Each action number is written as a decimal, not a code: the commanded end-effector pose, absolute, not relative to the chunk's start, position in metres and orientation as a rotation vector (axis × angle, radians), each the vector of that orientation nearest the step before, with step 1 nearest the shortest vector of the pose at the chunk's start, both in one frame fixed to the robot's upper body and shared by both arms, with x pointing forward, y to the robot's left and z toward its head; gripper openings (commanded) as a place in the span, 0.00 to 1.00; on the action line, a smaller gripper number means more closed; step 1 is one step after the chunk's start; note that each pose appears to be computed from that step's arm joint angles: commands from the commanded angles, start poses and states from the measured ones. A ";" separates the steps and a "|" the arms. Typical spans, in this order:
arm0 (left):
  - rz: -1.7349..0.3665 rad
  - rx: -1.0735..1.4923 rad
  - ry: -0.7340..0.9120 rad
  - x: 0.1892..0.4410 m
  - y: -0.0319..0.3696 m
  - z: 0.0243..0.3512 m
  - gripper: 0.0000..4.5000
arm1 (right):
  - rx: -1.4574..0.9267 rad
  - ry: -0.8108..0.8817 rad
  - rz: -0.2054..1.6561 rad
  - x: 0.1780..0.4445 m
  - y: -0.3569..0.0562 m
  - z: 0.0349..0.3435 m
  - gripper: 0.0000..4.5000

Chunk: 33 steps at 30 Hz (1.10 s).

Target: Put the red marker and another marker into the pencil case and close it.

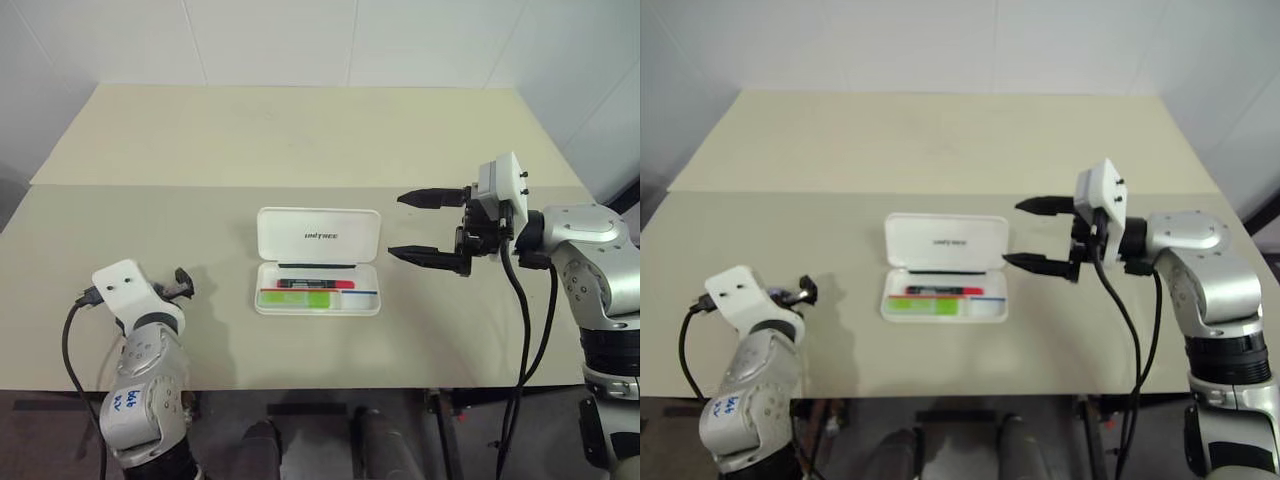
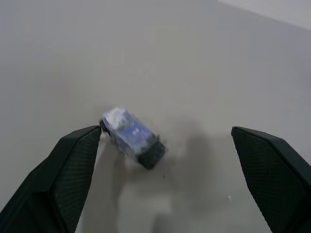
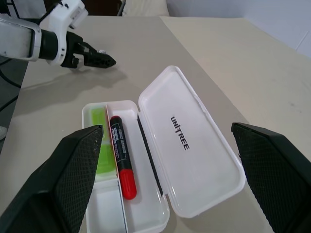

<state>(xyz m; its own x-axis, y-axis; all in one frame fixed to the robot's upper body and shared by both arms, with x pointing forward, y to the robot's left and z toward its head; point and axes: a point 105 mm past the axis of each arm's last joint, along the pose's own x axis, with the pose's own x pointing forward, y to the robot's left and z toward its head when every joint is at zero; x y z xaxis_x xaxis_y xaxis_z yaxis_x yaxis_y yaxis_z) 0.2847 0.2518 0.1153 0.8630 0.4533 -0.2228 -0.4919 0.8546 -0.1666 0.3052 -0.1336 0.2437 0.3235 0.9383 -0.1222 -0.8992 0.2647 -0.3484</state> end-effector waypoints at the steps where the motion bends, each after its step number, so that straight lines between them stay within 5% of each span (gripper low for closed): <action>1: 0.542 -0.196 0.177 0.283 0.254 0.118 1.00 | -0.421 -0.162 1.217 0.301 -0.141 0.257 0.99; 23: 0.576 -0.253 0.196 0.317 0.251 0.118 1.00 | -0.419 -0.142 1.159 0.291 -0.150 0.256 0.99; 33: 0.590 -0.268 0.242 0.314 0.245 0.111 0.26 | -0.409 -0.113 1.181 0.286 -0.151 0.253 1.00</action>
<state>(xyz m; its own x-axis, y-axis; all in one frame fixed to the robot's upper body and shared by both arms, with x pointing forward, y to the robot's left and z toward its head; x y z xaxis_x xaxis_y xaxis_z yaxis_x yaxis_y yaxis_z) 0.3128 0.2509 0.1079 0.7890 0.5352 -0.3018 -0.5961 0.7858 -0.1651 0.2938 -0.1515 0.2419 0.3924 0.9094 -0.1381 -0.8853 0.3327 -0.3249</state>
